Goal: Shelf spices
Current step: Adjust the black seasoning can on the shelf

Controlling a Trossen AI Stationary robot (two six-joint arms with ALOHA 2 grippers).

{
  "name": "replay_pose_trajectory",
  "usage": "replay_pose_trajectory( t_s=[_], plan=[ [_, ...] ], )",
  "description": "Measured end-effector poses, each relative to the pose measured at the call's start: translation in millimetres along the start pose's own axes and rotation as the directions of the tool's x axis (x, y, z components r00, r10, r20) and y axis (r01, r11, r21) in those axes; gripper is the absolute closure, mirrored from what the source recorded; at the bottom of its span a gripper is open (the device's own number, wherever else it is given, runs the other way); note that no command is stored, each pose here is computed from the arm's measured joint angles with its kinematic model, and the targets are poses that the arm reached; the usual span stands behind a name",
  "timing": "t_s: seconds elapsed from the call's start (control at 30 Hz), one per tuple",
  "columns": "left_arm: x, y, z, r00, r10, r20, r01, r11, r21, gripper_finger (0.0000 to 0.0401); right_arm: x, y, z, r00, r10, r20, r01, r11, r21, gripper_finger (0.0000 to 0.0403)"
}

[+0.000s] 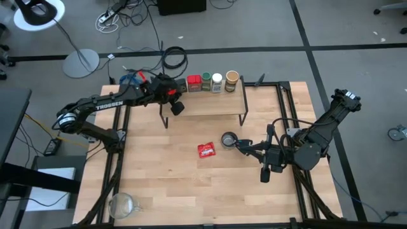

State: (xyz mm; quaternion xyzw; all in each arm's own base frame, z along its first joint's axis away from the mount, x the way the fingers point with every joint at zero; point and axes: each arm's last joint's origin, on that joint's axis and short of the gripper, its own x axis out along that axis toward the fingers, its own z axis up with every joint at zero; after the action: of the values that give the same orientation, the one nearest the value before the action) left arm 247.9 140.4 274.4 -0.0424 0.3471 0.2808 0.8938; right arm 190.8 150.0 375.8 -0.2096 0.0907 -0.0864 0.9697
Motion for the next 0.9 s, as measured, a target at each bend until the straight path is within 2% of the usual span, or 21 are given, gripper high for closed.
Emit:
replay_pose_trajectory(
  t_s=[0.1, 0.2, 0.3, 0.57, 0.9],
  plan=[
    [-9, 0, 3, 0.999, 0.002, 0.037, -0.001, 1.0, -0.003, 0.0397, 0, 0, 0, 1.0, 0.0, 0.0, 0.0, 1.0, 0.0, 0.0403],
    [-19, 3, 3, 0.998, 0.049, 0.038, -0.049, 0.999, -0.011, 0.0397, 0, 0, 0, 1.0, 0.0, 0.0, 0.0, 1.0, 0.0, 0.0403],
    [-25, 5, 0, 0.998, 0.054, 0.015, -0.054, 0.998, -0.011, 0.0397, 0, 0, 0, 1.0, 0.001, -0.001, -0.001, 1.0, -0.001, 0.0403],
    [-29, 6, -6, 0.996, 0.074, -0.041, -0.074, 0.997, -0.003, 0.0397, 0, 0, 0, 1.0, 0.001, -0.001, -0.001, 1.0, -0.002, 0.0402],
    [-28, 19, -5, 0.987, 0.157, -0.031, -0.158, 0.987, -0.037, 0.0397, 0, 0, 0, 1.0, 0.001, -0.001, -0.001, 1.0, -0.003, 0.0402]
  ],
)
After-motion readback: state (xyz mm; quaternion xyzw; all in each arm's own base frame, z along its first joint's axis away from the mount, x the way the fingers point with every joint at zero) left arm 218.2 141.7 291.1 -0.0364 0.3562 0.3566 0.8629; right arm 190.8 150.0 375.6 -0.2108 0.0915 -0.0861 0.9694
